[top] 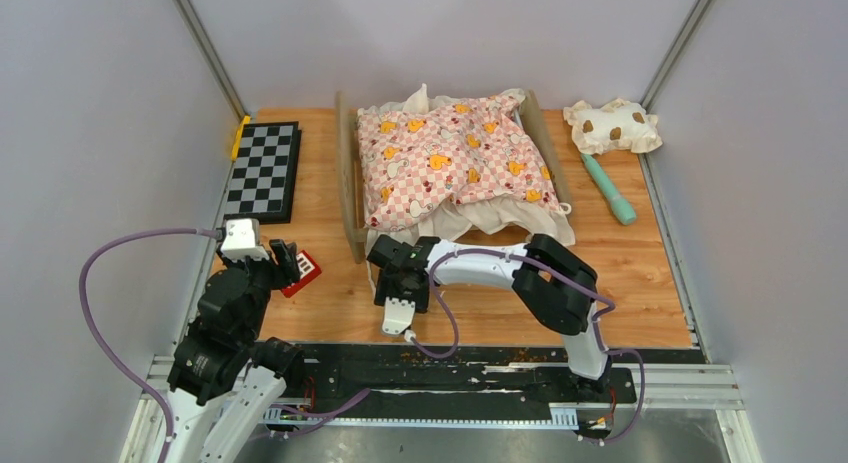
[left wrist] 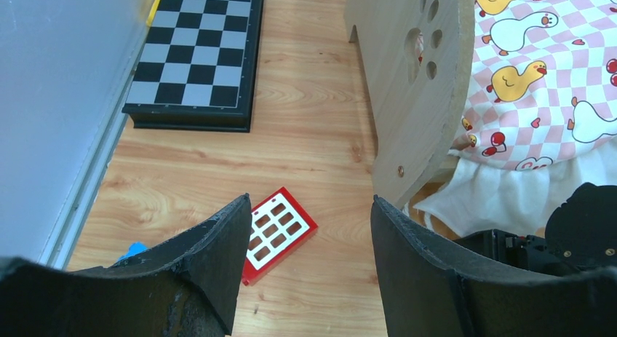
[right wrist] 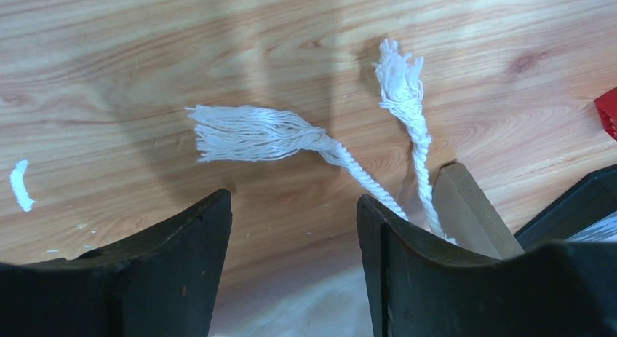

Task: Set up the pet bed
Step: Adjust the ropes on the bed frame, then tie the ropes to the bed frame.

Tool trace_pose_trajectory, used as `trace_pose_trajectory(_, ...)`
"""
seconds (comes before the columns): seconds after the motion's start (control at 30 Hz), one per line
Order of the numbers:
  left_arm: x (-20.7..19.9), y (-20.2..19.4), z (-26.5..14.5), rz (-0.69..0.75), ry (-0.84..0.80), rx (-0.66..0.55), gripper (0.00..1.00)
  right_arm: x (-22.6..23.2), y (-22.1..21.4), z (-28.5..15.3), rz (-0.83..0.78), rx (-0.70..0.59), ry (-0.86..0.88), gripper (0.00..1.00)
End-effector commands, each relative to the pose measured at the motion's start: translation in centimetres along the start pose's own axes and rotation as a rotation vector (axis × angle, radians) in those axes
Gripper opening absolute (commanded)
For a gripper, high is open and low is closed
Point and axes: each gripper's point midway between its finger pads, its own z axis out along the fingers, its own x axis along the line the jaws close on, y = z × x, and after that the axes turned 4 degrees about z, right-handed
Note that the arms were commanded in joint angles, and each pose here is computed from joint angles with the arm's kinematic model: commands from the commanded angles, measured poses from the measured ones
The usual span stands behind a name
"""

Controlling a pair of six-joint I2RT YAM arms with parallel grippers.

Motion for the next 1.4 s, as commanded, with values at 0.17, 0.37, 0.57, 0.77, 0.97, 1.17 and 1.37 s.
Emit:
trace_pose_trajectory(0.17, 0.2, 0.2, 0.1, 0.007, 0.009, -0.015, 0.68, -2.4, 1.5, 0.7, -0.110, -0.037, -0.028, 0.63)
trace_pose_trajectory(0.37, 0.3, 0.2, 0.1, 0.007, 0.014, -0.015, 0.68, -1.5, 3.6, 1.3, -0.118, -0.096, 0.025, 0.63)
trace_pose_trajectory(0.57, 0.3, 0.2, 0.1, 0.009, 0.015, -0.014, 0.68, 0.2, 4.9, 1.8, -0.082, -0.147, 0.115, 0.59)
trace_pose_trajectory(0.77, 0.2, 0.2, 0.0, 0.008, 0.010, -0.016, 0.68, 1.9, 5.9, 1.9, 0.001, -0.196, 0.250, 0.51)
trace_pose_trajectory(0.97, 0.2, 0.2, 0.0, 0.005, 0.007, -0.023, 0.68, 3.2, 7.0, 2.7, 0.043, -0.225, 0.346, 0.42)
trace_pose_trajectory(1.17, 0.3, 0.1, 0.0, 0.007, 0.010, -0.022, 0.68, 3.1, 7.6, 2.8, 0.070, -0.254, 0.356, 0.22)
trace_pose_trajectory(1.37, 0.3, 0.1, 0.0, 0.005, 0.011, -0.022, 0.68, 2.2, 7.2, 2.1, 0.118, -0.284, 0.311, 0.03)
